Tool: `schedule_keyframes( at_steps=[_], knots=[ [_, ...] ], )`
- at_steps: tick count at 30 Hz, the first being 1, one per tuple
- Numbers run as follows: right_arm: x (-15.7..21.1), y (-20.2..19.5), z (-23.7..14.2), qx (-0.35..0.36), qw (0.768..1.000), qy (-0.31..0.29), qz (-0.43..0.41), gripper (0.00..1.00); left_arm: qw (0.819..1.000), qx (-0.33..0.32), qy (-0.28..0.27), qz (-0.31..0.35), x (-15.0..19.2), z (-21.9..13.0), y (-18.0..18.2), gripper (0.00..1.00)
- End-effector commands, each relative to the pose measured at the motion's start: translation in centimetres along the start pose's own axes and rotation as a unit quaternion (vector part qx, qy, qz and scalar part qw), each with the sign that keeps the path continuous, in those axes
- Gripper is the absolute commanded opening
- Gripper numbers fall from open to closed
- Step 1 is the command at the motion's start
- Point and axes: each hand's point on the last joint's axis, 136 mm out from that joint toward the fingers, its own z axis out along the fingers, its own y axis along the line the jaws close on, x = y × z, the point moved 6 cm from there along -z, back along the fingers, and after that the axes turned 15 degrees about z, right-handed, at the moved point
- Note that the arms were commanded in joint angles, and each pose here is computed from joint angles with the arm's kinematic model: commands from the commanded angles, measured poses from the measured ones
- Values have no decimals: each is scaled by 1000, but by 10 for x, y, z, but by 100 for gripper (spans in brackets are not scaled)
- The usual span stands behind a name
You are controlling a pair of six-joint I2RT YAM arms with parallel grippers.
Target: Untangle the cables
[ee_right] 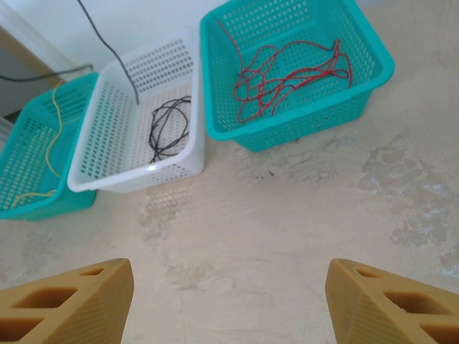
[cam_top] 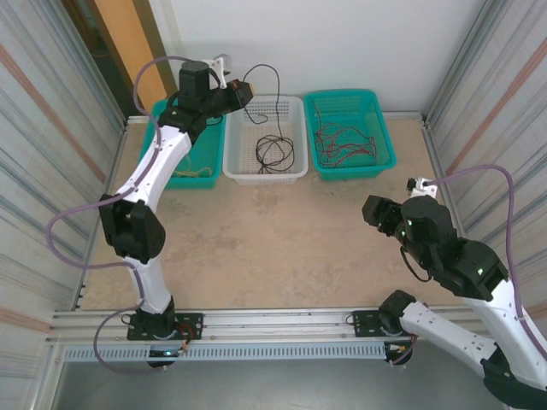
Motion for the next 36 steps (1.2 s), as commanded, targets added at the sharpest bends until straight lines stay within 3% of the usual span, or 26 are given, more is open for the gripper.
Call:
schedule_keyframes(
  at_steps=[1, 8, 9, 10, 12, 15, 21, 27, 30, 33, 34, 36],
  knots=[
    [-4, -3, -6, 3, 1000, -9, 10, 70, 1000, -3, -19, -10, -11, -4, 0, 0],
    [0, -6, -3, 2, 1000, -7, 18, 70, 1000, 5, -12, -8, -6, 0, 1, 0],
    [0, -6, -3, 3, 1000, -6, 16, 70, 1000, 3, -8, -5, -3, 1, 2, 4],
    [0, -6, -2, 4, 1000, -6, 16, 70, 1000, -2, -1, -4, 1, 2, 4, 16],
    [0, -5, -1, 4, 1000, -4, 14, 70, 1000, -10, 11, -2, 11, 5, 9, 53],
    [-1, -2, -1, 3, 1000, -3, 10, 70, 1000, -20, 19, -1, 22, 2, 14, 75],
    [-2, 3, 2, 1, 1000, -3, -4, 70, 999, -29, 21, 19, 25, -20, 5, 82],
    [-12, 13, 8, 2, 999, -32, -26, 73, 992, -67, -1, 104, 38, -82, -17, 92],
    [-12, 17, 17, -20, 998, -57, -12, 84, 977, -140, -3, 164, 60, -115, -9, 97],
    [-3, 13, 34, -42, 995, -89, -1, 94, 947, -246, 17, 208, 91, -146, 16, 99],
    [-1, 7, 41, -37, 993, -111, 5, 100, 930, -287, 26, 227, 103, -155, 28, 99],
    [6, -16, 59, 7, 988, -152, 28, 99, 891, -369, 52, 260, 129, -169, 55, 99]
  ],
)
